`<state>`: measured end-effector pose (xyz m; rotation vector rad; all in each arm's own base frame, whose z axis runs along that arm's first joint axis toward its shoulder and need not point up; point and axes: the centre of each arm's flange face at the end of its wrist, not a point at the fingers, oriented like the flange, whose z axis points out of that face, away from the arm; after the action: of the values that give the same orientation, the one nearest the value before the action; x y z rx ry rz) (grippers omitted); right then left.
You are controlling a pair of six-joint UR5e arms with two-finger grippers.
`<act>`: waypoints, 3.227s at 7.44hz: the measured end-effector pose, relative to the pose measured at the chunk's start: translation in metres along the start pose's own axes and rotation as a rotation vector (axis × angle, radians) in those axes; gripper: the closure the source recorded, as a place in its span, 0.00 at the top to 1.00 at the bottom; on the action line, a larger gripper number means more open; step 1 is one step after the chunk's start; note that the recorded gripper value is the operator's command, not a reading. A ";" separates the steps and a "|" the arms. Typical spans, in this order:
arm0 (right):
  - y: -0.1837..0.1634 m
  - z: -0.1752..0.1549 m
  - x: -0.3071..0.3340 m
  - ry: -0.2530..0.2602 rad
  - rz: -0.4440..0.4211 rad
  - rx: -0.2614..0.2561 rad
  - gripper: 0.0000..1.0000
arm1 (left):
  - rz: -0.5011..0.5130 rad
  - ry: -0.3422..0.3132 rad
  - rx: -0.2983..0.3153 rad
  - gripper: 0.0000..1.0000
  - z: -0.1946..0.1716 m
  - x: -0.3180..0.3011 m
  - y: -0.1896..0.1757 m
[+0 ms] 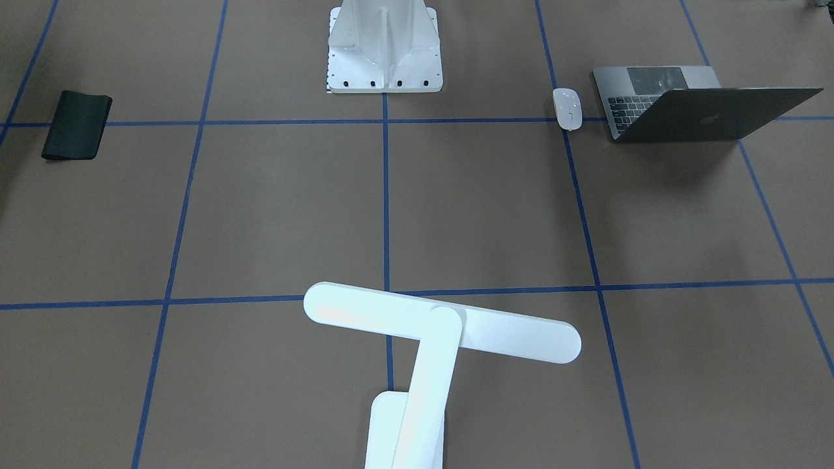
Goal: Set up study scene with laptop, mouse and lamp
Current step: 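Lower the left gripper onto the silver laptop's edge and grasp it, then slide the silver laptop with the left gripper toward the white lamp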
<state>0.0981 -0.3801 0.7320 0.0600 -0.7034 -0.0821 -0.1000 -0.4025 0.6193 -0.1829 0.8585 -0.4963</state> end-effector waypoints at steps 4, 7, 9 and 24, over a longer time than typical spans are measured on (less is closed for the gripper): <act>0.015 0.006 0.000 -0.001 -0.002 -0.016 1.00 | -0.423 0.078 -0.084 1.00 0.002 -0.011 0.070; 0.018 0.006 -0.002 -0.007 -0.001 -0.013 1.00 | -0.610 0.070 -0.186 1.00 0.020 0.022 0.083; 0.019 0.006 -0.004 -0.021 -0.002 -0.010 1.00 | -0.718 0.071 -0.255 1.00 0.031 0.042 0.090; 0.027 0.006 -0.007 -0.043 -0.054 0.042 1.00 | -0.771 -0.084 -0.412 0.00 0.111 0.086 0.111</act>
<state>0.0902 -0.3529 0.7343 0.1175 -0.7466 -0.1208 0.0698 -0.3528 0.5939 -0.9286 0.7814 -1.0154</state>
